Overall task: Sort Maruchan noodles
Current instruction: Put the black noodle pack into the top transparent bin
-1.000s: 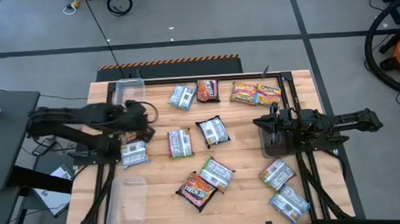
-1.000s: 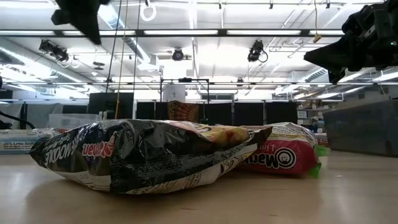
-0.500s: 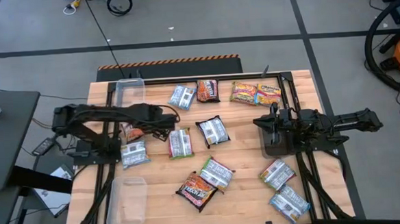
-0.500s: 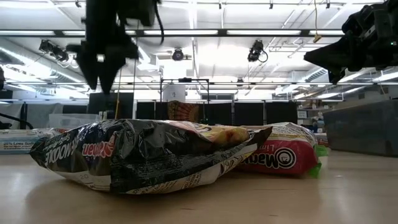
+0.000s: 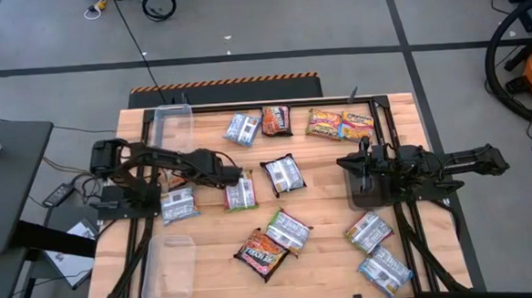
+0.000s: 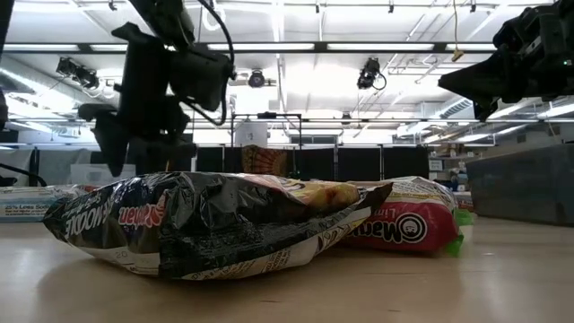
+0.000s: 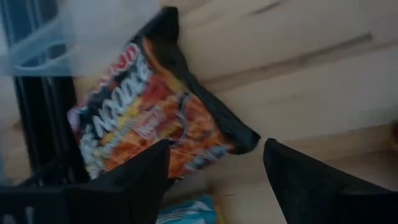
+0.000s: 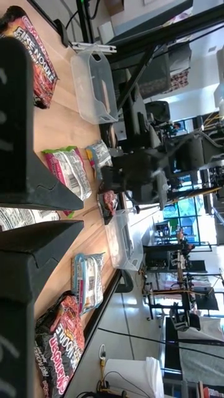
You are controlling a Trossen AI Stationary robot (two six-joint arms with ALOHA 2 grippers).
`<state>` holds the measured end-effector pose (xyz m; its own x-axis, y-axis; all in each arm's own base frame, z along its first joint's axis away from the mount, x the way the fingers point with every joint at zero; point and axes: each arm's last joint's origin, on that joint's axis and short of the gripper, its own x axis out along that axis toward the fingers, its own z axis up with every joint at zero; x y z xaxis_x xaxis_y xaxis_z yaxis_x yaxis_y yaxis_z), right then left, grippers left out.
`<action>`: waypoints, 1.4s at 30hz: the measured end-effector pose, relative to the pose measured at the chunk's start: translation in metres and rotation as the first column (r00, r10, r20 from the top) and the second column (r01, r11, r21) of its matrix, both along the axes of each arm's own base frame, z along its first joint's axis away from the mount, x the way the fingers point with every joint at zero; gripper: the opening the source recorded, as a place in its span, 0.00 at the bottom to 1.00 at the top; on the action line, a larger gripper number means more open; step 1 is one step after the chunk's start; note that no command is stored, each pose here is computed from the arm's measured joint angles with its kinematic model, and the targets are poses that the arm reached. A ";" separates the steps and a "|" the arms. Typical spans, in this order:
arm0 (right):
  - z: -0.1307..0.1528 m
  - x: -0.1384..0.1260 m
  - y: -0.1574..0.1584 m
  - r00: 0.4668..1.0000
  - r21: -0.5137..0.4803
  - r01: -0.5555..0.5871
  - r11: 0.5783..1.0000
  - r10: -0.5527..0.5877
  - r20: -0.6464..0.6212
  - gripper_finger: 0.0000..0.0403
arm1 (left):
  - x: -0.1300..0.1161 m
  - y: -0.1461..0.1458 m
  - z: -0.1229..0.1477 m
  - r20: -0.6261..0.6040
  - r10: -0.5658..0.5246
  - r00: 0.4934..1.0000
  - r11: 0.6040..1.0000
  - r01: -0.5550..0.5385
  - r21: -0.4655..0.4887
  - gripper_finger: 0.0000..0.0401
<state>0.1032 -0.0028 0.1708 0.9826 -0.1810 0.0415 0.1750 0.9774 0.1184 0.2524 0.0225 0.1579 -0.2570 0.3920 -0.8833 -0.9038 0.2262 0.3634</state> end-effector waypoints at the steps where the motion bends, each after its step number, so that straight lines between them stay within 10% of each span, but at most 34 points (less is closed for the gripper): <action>1: 0.000 0.000 0.000 1.000 0.000 0.000 1.000 0.000 0.000 0.11 | 0.000 -0.002 -0.004 -0.022 0.006 1.000 1.000 -0.006 0.004 0.65; 16: 0.000 0.000 0.000 1.000 0.000 0.000 1.000 0.000 0.000 0.11 | 0.002 0.001 -0.036 -0.195 0.028 0.980 0.994 -0.006 0.113 0.60; 29: 0.000 0.000 0.000 1.000 0.000 0.000 1.000 0.000 0.000 0.11 | 0.003 -0.003 -0.033 -0.180 -0.008 0.984 0.994 0.027 0.104 0.06; 42: 0.000 0.000 0.000 1.000 0.000 0.000 1.000 0.000 0.001 0.11 | 0.011 -0.055 0.096 -0.025 -0.251 0.968 0.960 0.252 0.123 0.01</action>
<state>0.1032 -0.0028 0.1709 0.9826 -0.1810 0.0427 0.1749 0.9775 0.1182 0.2632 -0.0320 0.2544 -0.1437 0.5512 -0.8219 -0.8198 0.3989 0.4108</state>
